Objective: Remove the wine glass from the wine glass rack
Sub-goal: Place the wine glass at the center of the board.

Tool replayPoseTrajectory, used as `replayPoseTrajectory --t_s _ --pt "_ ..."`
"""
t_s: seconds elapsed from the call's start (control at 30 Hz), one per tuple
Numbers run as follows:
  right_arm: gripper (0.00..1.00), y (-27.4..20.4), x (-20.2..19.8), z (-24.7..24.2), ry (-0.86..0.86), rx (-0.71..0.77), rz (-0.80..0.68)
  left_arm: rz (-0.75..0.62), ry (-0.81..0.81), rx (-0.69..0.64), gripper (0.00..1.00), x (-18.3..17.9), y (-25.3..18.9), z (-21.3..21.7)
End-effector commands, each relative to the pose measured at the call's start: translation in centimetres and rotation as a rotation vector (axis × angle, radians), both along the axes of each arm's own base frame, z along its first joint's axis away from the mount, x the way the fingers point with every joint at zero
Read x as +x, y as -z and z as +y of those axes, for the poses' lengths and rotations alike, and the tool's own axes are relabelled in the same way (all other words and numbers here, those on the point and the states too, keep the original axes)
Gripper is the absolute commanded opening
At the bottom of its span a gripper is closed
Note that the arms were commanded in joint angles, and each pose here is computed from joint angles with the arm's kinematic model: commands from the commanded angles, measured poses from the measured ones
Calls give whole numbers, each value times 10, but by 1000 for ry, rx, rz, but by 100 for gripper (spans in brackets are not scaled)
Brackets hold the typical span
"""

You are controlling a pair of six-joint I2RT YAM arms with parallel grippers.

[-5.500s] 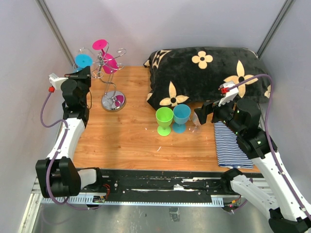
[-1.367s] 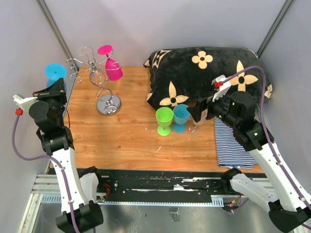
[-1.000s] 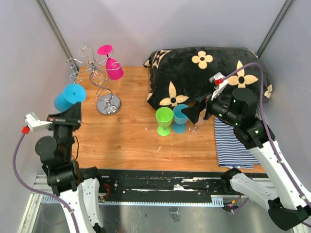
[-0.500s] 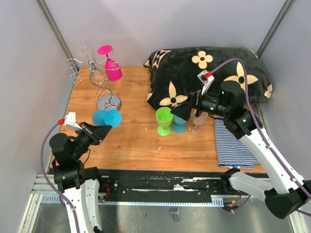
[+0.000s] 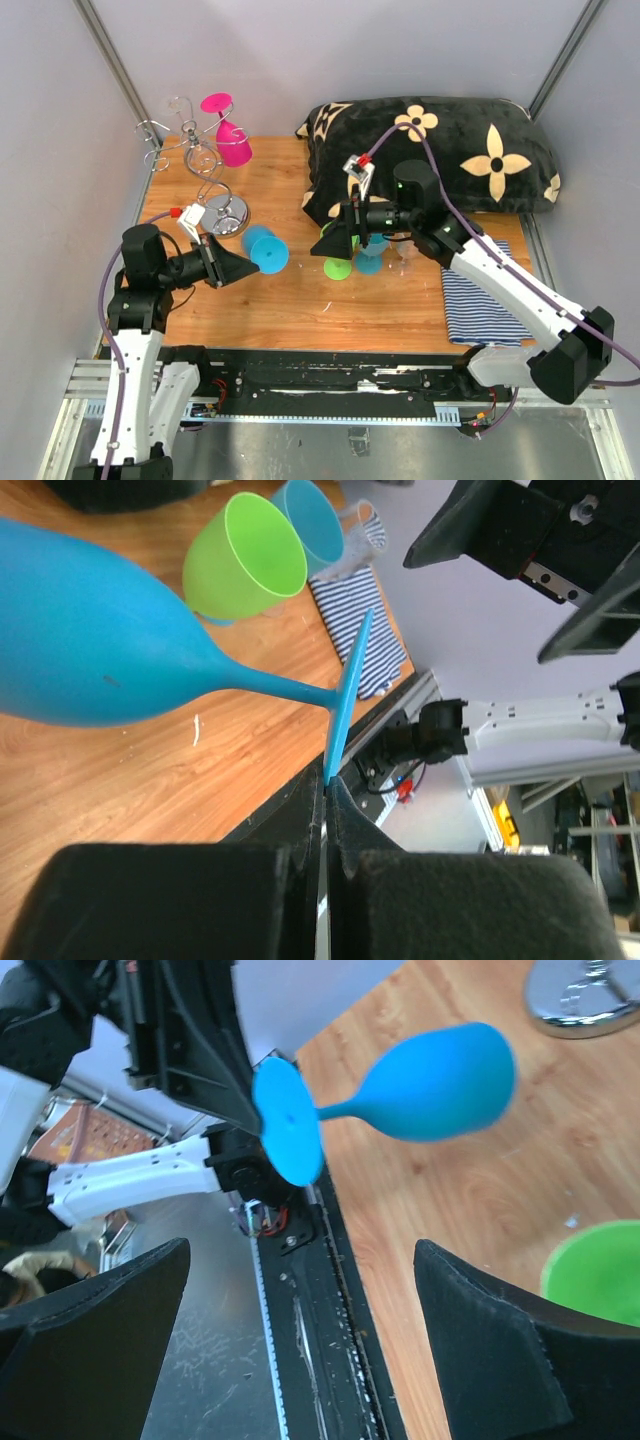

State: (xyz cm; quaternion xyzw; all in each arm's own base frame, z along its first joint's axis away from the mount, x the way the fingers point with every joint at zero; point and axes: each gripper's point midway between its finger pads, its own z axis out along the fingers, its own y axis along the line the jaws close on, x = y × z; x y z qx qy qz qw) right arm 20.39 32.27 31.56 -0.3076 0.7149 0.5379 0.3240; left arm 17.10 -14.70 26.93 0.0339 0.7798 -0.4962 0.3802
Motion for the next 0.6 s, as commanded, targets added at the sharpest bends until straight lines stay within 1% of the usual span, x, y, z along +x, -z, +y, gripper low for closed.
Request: replayPoseTrajectory --t_s 0.0,0.07,0.2,0.4,0.5,0.53,0.57 --pt "94 -30 -29 29 -164 82 -49 -51 107 48 0 -4 -4 -8" --pt "94 -23 -33 40 -182 73 -34 -60 138 44 0 -5 -4 -11" --pt "92 -6 -29 49 -164 32 -7 -89 170 15 0 -9 -12 -16" --pt "86 12 -35 60 -207 -16 34 -100 230 -15 1 -16 -12 -22" --pt "74 16 -34 65 -211 -13 51 -107 255 -28 0 -20 -13 -25" --pt "67 15 -35 67 -222 0 65 -105 262 -31 0 -22 -12 -26" --pt "58 14 -36 70 -236 13 72 -105 264 -31 0 -22 -12 -26"
